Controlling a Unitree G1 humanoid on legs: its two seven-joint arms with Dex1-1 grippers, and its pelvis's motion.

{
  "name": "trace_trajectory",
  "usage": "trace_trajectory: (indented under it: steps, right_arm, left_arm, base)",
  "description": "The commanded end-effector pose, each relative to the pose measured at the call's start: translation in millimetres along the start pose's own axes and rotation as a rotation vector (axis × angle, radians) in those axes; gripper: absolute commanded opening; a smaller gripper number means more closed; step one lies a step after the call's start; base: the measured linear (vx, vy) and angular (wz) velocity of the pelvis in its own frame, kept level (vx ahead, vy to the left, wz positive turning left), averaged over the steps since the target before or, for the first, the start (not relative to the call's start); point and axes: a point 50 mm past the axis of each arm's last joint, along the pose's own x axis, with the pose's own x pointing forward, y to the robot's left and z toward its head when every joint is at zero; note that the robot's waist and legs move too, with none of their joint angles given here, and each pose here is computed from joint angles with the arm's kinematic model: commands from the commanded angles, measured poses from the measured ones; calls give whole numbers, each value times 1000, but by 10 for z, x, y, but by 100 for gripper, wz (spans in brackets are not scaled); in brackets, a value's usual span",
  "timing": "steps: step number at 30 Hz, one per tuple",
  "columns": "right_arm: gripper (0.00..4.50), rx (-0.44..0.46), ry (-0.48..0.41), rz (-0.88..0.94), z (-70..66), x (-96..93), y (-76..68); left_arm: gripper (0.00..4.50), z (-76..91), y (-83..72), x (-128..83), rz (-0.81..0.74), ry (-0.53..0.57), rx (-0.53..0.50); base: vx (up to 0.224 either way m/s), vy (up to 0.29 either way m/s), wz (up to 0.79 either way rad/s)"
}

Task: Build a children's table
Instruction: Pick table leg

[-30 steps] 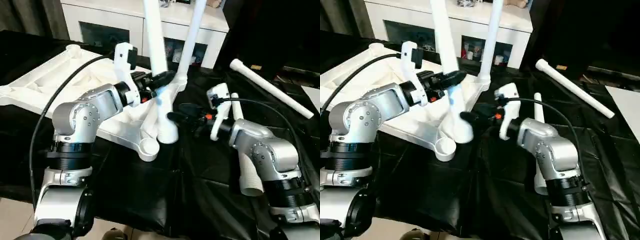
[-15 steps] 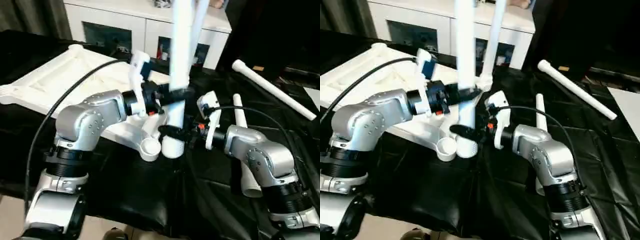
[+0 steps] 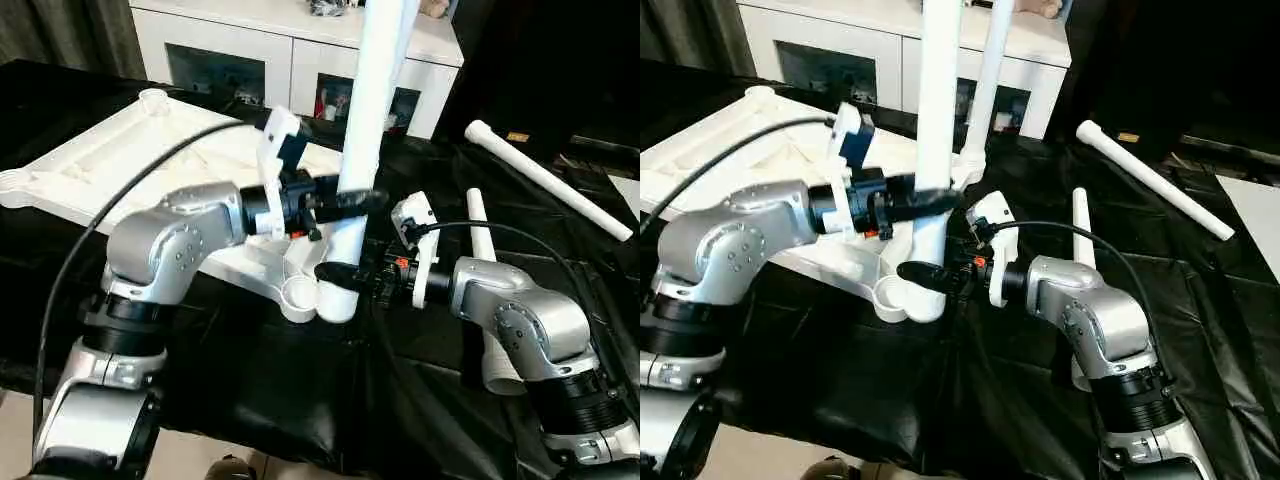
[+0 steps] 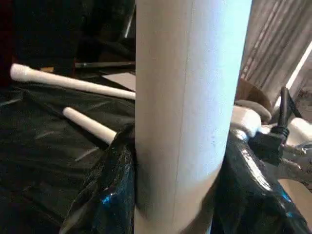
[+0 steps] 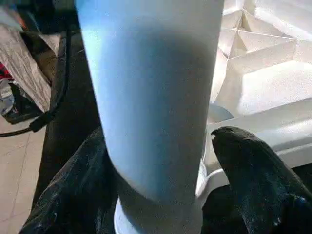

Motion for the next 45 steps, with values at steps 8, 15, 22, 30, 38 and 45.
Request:
trace_trajectory:
  steps: [8,15,22,30,38,45]
  right_arm:
    - [257,1,9,30,-1,-34,43]
    - [197,11,27,59,-40,-31,79]
    - [188,8,40,66,-61,-38,88]
    - [186,-11,-62,-159,13,20,-102]
    - [186,31,-192,-397,87,-10,-303]
    - [186,-1,-190,-476,66,-63,-391]
  left_arm:
    - [185,38,-71,40,-54,19,55]
    - [185,51,-70,38,-55,15,60]
    - [185,50,-71,40,-59,17,72]
    - [264,21,193,-26,173,25,38]
    - [338,-49,335,-303,249,113,104]
    - [351,-488,651,-703,305,705,539]
  base:
    - [0,0,0]
    - [0,0,0]
    - [0,0,0]
    - [0,0,0]
    - [0,0,0]
    - [0,0,0]
